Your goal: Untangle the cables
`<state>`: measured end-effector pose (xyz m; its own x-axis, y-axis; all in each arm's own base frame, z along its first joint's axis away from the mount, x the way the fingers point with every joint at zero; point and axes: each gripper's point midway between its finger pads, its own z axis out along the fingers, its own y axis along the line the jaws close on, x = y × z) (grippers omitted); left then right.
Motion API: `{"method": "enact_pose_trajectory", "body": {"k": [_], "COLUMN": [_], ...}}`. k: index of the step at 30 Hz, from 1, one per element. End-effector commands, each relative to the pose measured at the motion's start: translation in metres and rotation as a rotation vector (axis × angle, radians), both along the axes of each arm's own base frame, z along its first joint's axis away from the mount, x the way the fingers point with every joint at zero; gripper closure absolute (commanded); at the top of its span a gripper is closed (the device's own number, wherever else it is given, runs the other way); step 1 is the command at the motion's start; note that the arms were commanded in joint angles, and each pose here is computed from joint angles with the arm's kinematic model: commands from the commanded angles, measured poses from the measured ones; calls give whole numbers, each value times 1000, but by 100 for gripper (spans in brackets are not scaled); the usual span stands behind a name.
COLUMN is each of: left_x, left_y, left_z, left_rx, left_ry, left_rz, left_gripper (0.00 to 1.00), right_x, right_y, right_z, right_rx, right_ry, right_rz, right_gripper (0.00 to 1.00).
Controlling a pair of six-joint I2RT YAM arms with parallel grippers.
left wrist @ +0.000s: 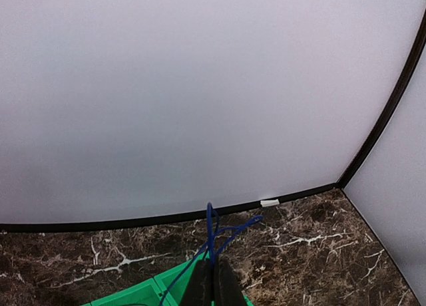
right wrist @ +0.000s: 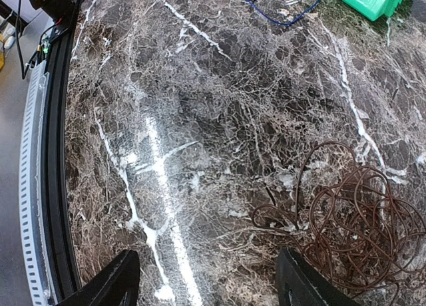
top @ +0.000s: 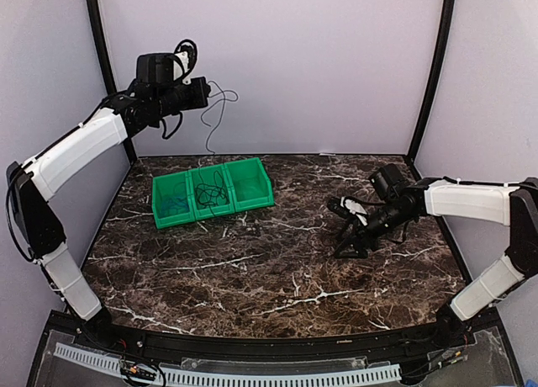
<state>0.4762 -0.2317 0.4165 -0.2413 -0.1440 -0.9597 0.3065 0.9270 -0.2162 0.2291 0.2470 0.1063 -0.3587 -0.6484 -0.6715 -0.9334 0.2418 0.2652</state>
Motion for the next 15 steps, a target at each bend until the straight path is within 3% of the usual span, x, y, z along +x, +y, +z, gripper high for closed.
{"method": "enact_pose_trajectory", "body": {"k": [1, 15], "left_x": [6, 14], "left_y": [5, 26], "left_z": [-40, -162], "left_rx": [51, 176], "left_ry": [34, 232], "left_rz": [38, 133], "left_gripper": [100, 100], "right_x": [1, 1], "right_y": [0, -2], "right_z": [0, -7], "right_rx": [5, -16], "right_ry": [-14, -6], "right_rz": [7, 10], "right_gripper": [28, 28]}}
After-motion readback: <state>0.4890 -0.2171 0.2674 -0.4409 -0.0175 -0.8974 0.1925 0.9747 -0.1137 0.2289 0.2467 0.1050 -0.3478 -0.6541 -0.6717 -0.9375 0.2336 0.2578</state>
